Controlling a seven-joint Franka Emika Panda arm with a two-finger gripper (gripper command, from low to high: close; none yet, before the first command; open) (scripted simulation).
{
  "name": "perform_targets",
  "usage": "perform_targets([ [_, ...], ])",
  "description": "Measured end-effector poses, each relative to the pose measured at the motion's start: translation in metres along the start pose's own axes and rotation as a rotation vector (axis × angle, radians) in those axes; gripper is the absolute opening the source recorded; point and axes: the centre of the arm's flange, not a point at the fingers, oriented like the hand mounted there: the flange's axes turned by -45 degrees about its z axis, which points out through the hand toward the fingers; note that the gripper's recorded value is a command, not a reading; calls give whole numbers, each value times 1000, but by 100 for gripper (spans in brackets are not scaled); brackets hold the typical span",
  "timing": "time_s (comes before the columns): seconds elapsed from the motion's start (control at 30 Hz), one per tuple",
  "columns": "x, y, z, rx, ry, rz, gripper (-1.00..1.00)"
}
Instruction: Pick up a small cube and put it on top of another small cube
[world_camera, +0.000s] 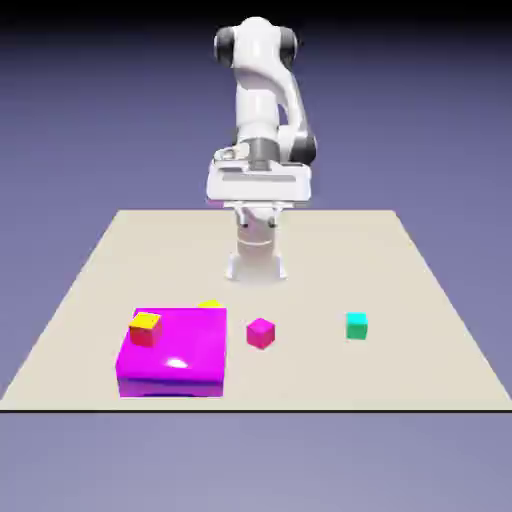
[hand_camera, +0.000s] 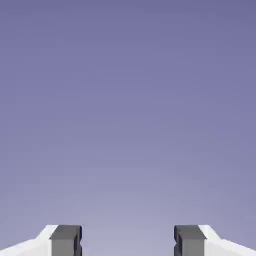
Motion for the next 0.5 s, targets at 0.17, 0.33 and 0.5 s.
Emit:
perform_targets([
  [0.17, -32, -84, 60, 71, -247, -358, 0],
  [0.33, -86, -167, 102, 170, -466, -716, 0],
  [0.5, -152, -238, 122, 292, -647, -1062, 0],
])
